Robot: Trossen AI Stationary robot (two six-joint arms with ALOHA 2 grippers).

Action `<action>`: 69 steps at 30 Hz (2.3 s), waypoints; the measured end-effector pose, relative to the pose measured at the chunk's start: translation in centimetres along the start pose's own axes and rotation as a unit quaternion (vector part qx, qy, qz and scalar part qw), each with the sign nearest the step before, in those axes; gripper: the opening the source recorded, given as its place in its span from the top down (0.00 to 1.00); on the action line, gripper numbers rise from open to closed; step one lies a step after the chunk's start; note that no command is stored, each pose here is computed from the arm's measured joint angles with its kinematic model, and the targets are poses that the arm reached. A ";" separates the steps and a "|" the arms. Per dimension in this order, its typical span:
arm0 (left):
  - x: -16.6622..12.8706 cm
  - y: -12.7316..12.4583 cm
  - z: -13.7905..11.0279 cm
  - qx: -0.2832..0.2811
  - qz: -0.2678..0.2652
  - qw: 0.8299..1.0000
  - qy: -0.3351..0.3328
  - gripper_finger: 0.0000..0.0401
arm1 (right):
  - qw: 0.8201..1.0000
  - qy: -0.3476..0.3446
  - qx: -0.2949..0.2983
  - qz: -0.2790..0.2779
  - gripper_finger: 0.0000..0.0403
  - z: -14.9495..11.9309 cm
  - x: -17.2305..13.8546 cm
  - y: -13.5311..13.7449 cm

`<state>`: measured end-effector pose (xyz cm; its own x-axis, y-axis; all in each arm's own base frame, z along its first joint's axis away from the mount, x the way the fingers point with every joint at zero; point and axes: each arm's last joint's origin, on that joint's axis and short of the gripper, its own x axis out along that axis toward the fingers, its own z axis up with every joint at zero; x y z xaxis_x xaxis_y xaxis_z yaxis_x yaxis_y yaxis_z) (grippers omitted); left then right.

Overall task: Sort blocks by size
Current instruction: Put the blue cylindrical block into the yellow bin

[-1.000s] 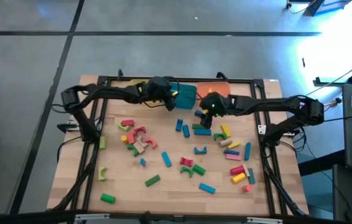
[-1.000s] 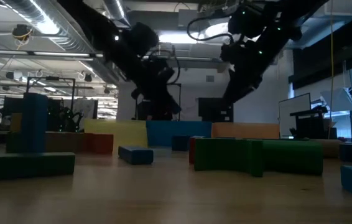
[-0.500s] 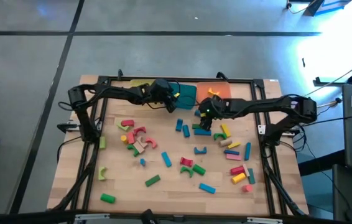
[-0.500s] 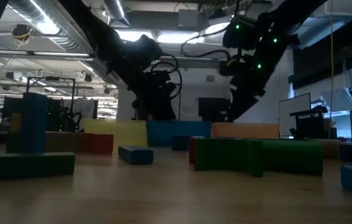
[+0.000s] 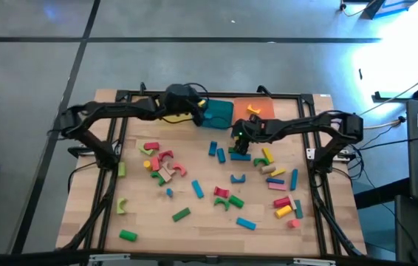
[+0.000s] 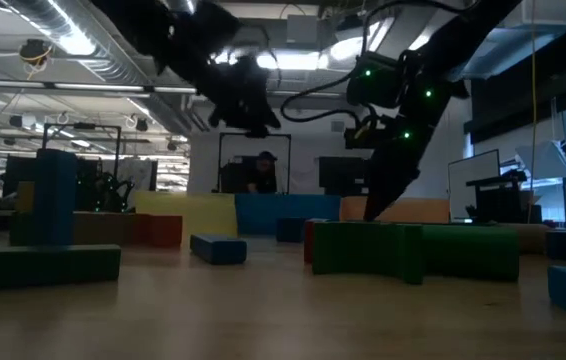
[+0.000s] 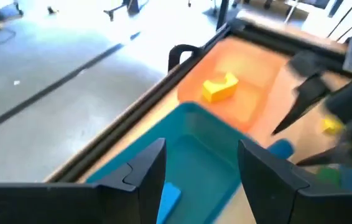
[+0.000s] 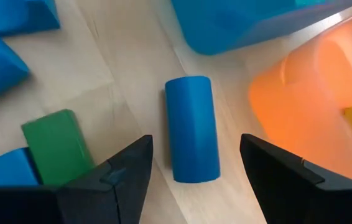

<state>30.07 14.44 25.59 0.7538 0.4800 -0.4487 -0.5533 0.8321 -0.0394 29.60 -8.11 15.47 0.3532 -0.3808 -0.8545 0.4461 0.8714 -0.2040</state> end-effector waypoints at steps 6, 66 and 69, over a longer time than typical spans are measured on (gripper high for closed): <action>-4.3 -0.8 1.4 0.008 -0.018 1.000 -0.007 0.56 | 1.000 0.021 0.001 0.002 0.40 -0.3 1.4 -0.4; -20.7 -7.0 -8.5 -0.166 0.129 0.857 0.470 0.56 | 0.861 -0.487 0.034 0.142 0.67 11.3 -2.7 -0.9; -20.7 -7.0 -8.5 -0.166 0.129 0.857 0.470 0.56 | 0.863 -0.483 0.026 0.146 0.67 13.8 -0.8 -0.2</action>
<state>15.31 -3.65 27.56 0.0582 0.0699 -0.9959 -0.8470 0.5315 -0.0122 40.55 -12.27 22.82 0.9665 -0.2485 -0.0646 0.2488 0.9686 -0.0043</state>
